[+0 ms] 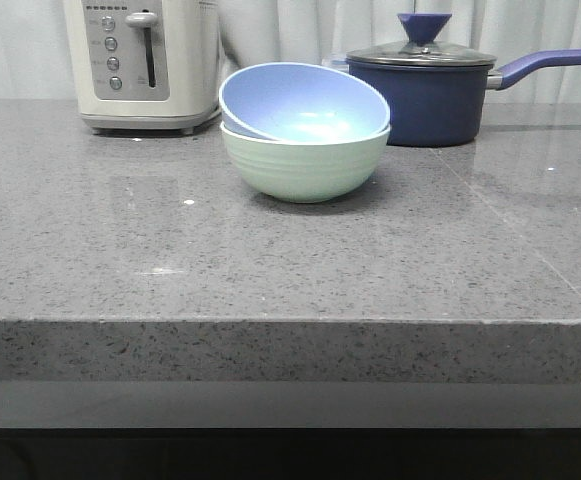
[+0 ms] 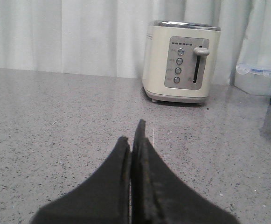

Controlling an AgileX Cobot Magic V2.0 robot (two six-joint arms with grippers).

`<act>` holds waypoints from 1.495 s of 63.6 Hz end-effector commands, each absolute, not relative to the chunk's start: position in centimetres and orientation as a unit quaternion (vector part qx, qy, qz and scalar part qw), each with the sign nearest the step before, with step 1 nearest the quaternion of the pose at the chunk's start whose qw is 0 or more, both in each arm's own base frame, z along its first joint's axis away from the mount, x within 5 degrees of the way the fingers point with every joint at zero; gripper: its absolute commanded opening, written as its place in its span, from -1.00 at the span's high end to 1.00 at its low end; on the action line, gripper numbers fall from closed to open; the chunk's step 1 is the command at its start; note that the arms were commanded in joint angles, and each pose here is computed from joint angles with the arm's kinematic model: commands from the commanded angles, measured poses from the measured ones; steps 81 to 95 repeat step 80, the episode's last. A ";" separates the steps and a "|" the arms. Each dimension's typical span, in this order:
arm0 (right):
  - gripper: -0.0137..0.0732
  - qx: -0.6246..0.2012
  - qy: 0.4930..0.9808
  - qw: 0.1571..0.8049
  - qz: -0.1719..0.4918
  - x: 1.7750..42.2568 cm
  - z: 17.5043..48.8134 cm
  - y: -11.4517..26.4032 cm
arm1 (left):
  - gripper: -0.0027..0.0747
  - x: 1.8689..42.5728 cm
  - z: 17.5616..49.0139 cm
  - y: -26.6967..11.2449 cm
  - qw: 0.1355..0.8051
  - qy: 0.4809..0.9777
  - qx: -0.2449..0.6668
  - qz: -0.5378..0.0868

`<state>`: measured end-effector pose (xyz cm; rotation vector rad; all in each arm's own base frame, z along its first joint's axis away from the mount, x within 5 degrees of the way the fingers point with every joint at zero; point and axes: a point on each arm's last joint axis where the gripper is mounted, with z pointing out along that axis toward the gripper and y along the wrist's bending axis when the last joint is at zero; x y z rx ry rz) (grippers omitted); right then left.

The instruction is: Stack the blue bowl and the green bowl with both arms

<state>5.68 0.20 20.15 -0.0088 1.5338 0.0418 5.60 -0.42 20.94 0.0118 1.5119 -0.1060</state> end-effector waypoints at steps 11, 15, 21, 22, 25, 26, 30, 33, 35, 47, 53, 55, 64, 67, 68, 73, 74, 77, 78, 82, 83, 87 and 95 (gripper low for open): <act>0.81 0.002 0.639 0.769 0.015 5.3 21.8 0.1 | 0.98 5.4 21.6 -0.4 0.756 0.652 0.002 -0.050; 0.81 0.000 0.639 0.769 0.015 5.3 21.8 0.1 | 0.98 5.4 21.6 -0.4 0.756 0.652 0.002 -0.050; 0.81 0.000 0.639 0.769 0.015 5.3 21.8 0.1 | 0.98 5.4 21.6 -0.4 0.756 0.652 0.002 -0.050; 0.81 0.000 0.639 0.769 0.015 5.3 21.8 0.1 | 0.98 5.4 21.6 -0.4 0.756 0.652 0.002 -0.050; 0.81 -0.001 0.641 0.768 0.015 5.3 21.8 0.1 | 0.98 5.4 21.6 -0.4 0.756 0.652 0.002 -0.050; 0.81 -0.001 0.641 0.768 0.015 5.3 21.8 0.1 | 0.98 5.4 21.6 -0.4 0.756 0.652 0.002 -0.050; 0.81 -0.001 0.642 0.767 0.015 5.3 21.8 0.1 | 0.98 5.4 21.6 -0.4 0.756 0.652 0.002 -0.050; 0.81 -0.001 0.642 0.767 0.015 5.3 21.8 0.1 | 0.98 5.4 21.6 -0.4 0.756 0.652 0.002 -0.050; 0.81 -0.001 0.642 0.766 0.015 5.3 21.7 0.1 | 0.98 5.4 21.6 -0.4 0.756 0.652 0.002 -0.050; 0.81 -0.001 0.642 0.766 0.015 5.3 21.7 0.1 | 0.98 5.4 21.6 -0.4 0.756 0.652 0.002 -0.050; 0.81 -0.001 0.642 0.766 0.015 5.3 21.7 0.1 | 0.98 5.4 21.6 -0.4 0.756 0.652 0.002 -0.050; 0.81 -0.001 0.642 0.766 0.015 5.3 21.7 0.1 | 0.98 5.4 21.6 -0.4 0.756 0.652 0.002 -0.050; 0.81 -0.001 0.642 0.766 0.015 5.3 21.7 0.1 | 0.98 5.4 21.6 -0.4 0.756 0.652 0.002 -0.050; 0.81 -0.001 0.642 0.766 0.015 5.3 21.7 0.1 | 0.98 5.4 21.6 -0.4 0.756 0.652 0.002 -0.050; 0.81 -0.001 0.642 0.766 0.015 5.3 21.7 0.1 | 0.98 5.4 21.6 -0.4 0.756 0.652 0.002 -0.050; 0.81 -0.001 0.642 0.766 0.015 5.3 21.7 0.1 | 0.98 5.4 21.6 -0.4 0.756 0.652 0.002 -0.050; 0.81 -0.001 0.642 0.766 0.015 5.3 21.7 0.1 | 0.98 5.4 21.6 -0.4 0.756 0.652 0.002 -0.050; 0.81 -0.001 0.642 0.766 0.015 5.3 21.7 0.1 | 0.98 5.4 21.6 -0.4 0.756 0.652 0.002 -0.050; 0.81 -0.001 0.642 0.766 0.015 5.3 21.7 0.1 | 0.98 5.4 21.6 -0.4 0.756 0.652 0.002 -0.050; 0.81 -0.001 0.642 0.766 0.015 5.3 21.7 0.1 | 0.98 5.4 21.6 -0.4 0.756 0.652 0.002 -0.050; 0.81 -0.001 0.642 0.766 0.015 5.3 21.7 0.1 | 0.98 5.4 21.6 -0.4 0.756 0.652 0.002 -0.050; 0.81 -0.001 0.642 0.766 0.015 5.3 21.7 0.1 | 0.98 5.4 21.6 -0.4 0.756 0.652 0.002 -0.050; 0.81 -0.001 0.642 0.766 0.015 5.3 21.7 0.1 | 0.98 5.4 21.6 -0.4 0.756 0.652 0.002 -0.050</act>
